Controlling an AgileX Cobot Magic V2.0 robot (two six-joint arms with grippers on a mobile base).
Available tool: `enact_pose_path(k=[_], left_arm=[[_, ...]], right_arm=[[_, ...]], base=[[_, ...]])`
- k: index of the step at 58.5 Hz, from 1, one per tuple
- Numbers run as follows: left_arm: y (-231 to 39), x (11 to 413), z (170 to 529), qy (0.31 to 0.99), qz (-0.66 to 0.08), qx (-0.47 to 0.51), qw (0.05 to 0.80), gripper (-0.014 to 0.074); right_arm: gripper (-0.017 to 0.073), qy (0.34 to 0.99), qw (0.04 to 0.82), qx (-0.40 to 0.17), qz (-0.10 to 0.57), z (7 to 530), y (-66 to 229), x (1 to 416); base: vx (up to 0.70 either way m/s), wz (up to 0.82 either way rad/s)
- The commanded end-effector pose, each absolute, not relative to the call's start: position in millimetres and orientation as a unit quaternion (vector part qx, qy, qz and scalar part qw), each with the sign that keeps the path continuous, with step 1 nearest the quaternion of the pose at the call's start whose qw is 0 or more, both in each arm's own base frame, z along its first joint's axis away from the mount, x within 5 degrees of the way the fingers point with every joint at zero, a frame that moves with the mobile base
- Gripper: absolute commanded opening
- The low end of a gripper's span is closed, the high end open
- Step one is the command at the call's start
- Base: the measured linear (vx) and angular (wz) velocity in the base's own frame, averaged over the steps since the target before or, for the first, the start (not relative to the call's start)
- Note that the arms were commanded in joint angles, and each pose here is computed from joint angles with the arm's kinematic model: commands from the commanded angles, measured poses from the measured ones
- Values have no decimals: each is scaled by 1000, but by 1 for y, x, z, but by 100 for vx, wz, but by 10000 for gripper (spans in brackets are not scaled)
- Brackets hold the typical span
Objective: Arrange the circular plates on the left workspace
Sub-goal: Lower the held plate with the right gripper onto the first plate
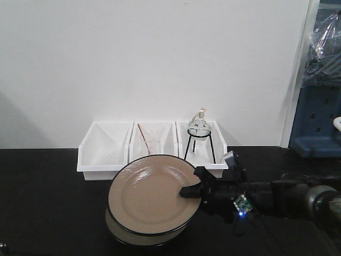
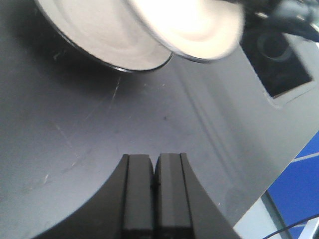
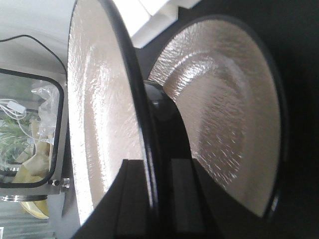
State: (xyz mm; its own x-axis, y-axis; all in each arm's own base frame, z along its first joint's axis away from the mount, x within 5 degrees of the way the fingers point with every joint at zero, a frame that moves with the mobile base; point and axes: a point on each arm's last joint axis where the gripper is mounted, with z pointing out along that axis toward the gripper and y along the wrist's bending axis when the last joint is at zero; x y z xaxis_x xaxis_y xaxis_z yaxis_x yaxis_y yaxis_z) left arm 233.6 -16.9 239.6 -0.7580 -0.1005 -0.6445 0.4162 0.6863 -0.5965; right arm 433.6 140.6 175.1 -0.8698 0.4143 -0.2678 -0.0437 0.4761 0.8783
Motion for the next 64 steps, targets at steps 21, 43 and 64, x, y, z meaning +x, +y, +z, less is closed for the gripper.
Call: enact_pose_path(k=[21, 43, 64], left_arm=[[-22, 231, 256, 832, -414, 103, 355, -1], [-22, 231, 256, 831, -417, 104, 353, -1], [-23, 230, 257, 830, -423, 104, 349, -1]], right_arm=[[4, 784, 247, 121, 556, 195, 163, 456], [304, 814, 280, 53, 506, 189, 162, 455], [463, 812, 386, -125, 420, 194, 159, 454]], base=[[0, 0], [0, 0], [0, 0]])
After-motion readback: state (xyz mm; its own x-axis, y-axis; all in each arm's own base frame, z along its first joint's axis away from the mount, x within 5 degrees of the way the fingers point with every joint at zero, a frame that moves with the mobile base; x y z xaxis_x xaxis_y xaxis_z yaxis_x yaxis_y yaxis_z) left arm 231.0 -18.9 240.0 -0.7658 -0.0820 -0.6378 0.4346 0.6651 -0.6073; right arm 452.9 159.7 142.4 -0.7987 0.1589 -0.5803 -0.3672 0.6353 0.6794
